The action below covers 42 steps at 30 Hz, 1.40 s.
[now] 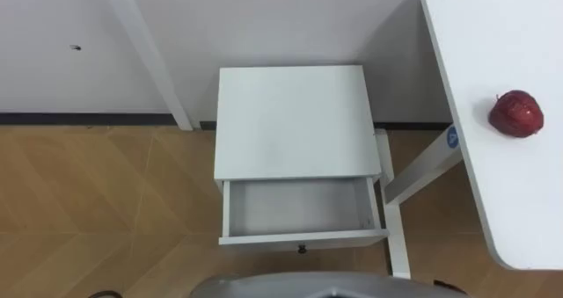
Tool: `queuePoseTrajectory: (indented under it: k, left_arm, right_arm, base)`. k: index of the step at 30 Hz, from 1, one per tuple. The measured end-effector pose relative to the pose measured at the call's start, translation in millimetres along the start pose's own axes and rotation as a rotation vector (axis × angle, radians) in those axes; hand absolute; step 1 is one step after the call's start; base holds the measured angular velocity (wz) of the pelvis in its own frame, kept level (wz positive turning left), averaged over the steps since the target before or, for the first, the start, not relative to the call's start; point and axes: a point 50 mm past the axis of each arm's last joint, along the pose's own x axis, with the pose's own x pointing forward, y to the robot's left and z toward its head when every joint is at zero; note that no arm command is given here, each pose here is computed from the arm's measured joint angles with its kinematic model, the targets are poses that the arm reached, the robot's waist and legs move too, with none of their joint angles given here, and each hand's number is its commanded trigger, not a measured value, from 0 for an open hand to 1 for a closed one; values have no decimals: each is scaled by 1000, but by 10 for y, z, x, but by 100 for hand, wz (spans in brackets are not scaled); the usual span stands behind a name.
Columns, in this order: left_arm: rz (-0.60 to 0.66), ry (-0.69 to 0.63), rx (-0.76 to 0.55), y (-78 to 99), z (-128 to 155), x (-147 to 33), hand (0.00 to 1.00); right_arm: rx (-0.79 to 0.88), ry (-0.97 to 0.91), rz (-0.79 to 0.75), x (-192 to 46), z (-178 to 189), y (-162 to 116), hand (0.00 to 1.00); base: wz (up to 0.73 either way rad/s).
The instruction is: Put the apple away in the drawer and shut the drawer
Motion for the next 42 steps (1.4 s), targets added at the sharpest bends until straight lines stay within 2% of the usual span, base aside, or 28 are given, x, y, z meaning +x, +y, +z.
queuePoseTrajectory:
  k: [5, 8, 11, 13, 14, 16, 19, 21, 25, 34, 38, 40, 42]
  left_arm:
    - [-1, 1, -6, -2, -2, 0, 0]
    - [-2, -8, -33, -5, 50, 3, 0]
    - [4, -11, -58, 9, 18, 2, 0]
    - [16, 3, -118, 48, -58, -1, 0]
    - [21, 3, -146, 62, -63, -1, 0]
    - [49, 18, -236, 145, -128, 2, 0]
    - [85, 2, -277, 264, -124, 11, 0]
    - [93, 3, -288, 299, -132, 13, 0]
    - [99, -1, -311, 317, -134, 13, 0]
    - [125, -41, -297, 423, -97, 7, 0]
    - [140, -59, -288, 465, -85, 2, 0]
    - [142, -69, -277, 477, -63, 3, 0]
    - [120, -71, -230, 419, -57, 4, 0]
  right_arm:
    - [34, 0, -20, 1, 15, 6, 0]
    - [175, 11, -37, 5, 35, 2, 0]
    - [502, 40, -78, 8, 23, -64, 0]
    - [936, 40, -127, 14, 66, -175, 0]
    - [1035, 34, -138, 15, 85, -208, 0]
    - [1384, -6, -185, 11, 150, -356, 0]
    - [1696, -37, -245, -7, 164, -511, 0]
    - [1785, -51, -265, -19, 211, -582, 0]
    - [1904, -103, -300, -63, 343, -746, 0]
    - [2029, -173, -386, -231, 722, -1078, 0]
    - [1993, -340, -444, -507, 1034, -1338, 0]
    - [1915, -468, -522, -681, 1207, -1456, 0]
    - [1741, -642, -642, -914, 1412, -1540, 0]
  base:
    - [0]
    - [-5]
    - [0]
    - [0]
    - [-7]
    - [-6]
    - [-6]
    - [-16]
    - [-16]
    - [0]
    - [0]
    - [0]
    - [0]
